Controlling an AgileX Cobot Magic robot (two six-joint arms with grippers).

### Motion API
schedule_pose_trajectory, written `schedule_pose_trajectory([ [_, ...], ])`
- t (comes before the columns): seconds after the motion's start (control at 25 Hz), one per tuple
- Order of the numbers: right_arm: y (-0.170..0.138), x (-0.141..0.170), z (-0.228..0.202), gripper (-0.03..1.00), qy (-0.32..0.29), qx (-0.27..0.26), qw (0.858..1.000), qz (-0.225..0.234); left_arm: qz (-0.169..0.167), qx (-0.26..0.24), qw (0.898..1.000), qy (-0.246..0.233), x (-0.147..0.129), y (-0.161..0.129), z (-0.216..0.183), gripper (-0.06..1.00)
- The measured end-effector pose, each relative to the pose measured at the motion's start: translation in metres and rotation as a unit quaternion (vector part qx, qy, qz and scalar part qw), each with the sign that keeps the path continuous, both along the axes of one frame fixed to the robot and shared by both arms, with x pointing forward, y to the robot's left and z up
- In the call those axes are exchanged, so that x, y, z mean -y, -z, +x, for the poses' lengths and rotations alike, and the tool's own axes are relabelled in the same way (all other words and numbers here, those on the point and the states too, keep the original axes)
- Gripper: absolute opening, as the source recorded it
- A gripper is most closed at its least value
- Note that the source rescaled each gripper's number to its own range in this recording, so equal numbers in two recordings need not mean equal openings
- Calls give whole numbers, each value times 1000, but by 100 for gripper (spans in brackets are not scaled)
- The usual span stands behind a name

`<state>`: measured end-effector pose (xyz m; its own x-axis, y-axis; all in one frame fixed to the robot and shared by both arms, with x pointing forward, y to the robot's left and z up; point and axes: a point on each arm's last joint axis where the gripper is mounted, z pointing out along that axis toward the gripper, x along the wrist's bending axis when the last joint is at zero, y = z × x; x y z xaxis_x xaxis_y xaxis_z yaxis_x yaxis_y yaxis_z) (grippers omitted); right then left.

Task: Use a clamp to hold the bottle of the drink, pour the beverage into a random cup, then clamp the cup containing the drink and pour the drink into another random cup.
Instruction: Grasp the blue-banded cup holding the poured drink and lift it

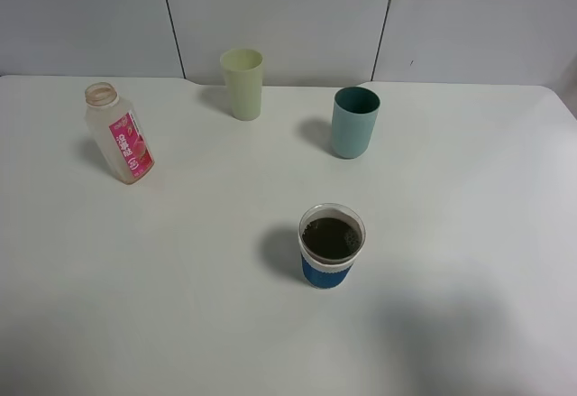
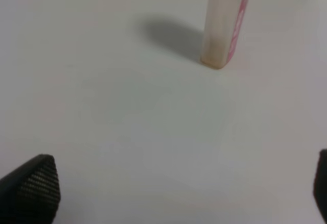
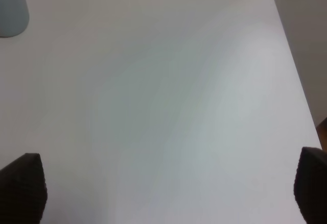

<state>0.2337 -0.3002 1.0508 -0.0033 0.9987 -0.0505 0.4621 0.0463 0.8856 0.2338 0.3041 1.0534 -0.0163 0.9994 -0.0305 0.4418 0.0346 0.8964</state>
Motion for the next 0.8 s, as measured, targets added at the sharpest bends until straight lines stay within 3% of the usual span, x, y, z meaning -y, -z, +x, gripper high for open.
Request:
schedule_pose_trajectory([
  [0.8, 0, 0, 0, 90, 0, 0, 1000, 0, 1, 0, 1000, 0, 0, 0, 0, 100],
])
